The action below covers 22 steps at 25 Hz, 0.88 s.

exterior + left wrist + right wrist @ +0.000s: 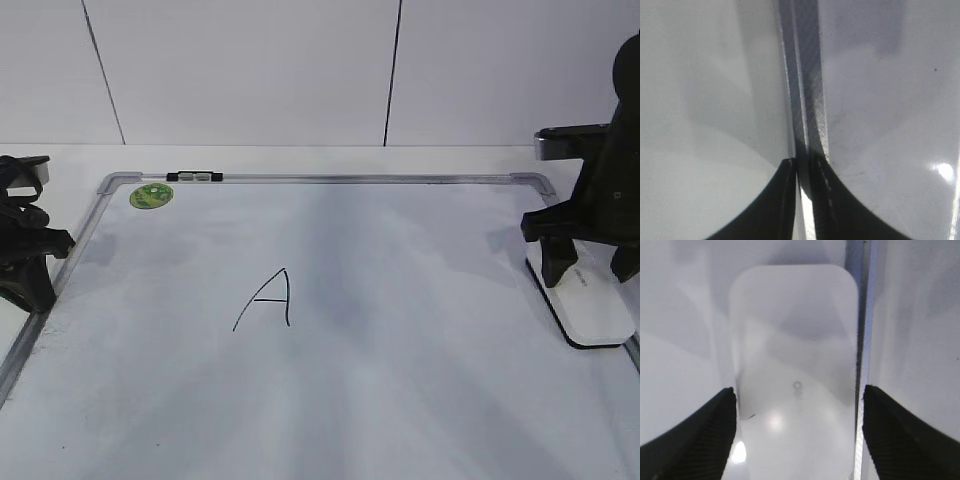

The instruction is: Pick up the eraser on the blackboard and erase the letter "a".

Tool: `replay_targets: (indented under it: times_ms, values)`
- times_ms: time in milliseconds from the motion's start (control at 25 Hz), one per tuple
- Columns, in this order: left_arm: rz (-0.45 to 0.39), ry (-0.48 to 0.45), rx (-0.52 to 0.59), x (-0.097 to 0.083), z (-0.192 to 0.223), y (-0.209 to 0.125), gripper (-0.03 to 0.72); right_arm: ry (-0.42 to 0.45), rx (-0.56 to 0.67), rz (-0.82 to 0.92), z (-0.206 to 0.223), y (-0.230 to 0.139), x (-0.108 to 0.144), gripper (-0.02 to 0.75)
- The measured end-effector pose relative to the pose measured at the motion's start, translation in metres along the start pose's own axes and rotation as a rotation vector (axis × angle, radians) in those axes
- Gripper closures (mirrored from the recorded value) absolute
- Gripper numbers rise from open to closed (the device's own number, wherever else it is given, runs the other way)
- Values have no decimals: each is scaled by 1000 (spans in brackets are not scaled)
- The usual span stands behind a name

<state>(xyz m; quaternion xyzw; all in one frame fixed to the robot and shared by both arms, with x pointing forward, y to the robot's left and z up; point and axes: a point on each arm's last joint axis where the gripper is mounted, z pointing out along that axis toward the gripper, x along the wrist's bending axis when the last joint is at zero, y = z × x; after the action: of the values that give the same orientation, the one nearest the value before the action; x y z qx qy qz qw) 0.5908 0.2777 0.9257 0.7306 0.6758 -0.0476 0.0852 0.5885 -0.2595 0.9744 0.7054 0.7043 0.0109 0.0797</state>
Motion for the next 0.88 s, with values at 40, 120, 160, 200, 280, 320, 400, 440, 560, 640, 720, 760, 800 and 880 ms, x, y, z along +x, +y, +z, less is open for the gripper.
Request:
replay_targets:
  times_ms: [40,120,160,200,280,320,400,440,560,640,720,760,800,880]
  values:
    - [0,0,0,0,0,0,614,0,0,0,0,0,0,112]
    - [0,0,0,0,0,0,614,0,0,0,0,0,0,111]
    - [0,0,0,0,0,0,614,0,0,0,0,0,0,111]
    - [0,0,0,0,0,0,613,0,0,0,0,0,0,111]
    - [0,0,0,0,0,0,613,-1,3,0,-1,0,0,111]
    - [0,0,0,0,0,0,613,-2,7,1,-2,1,0,111]
    - [0,0,0,0,0,0,613,-6,10,2,-8,4,-1,113]
    - [0,0,0,0,0,0,613,-9,15,2,-12,5,-1,116]
    - [0,0,-2,0,0,0,607,-14,34,-15,-20,7,-2,134]
    - [3,-2,3,0,-1,2,595,-11,41,-26,-24,5,-3,139]
    - [8,0,1,0,-2,5,575,-6,48,-32,-30,3,-3,142]
    - [11,1,-6,0,-4,9,555,0,43,-36,-34,1,-3,144]
    - [15,1,-10,-1,-7,12,531,8,41,-38,-38,0,-3,144]
    - [26,2,-19,-2,-16,19,469,19,33,-52,-45,-3,-3,144]
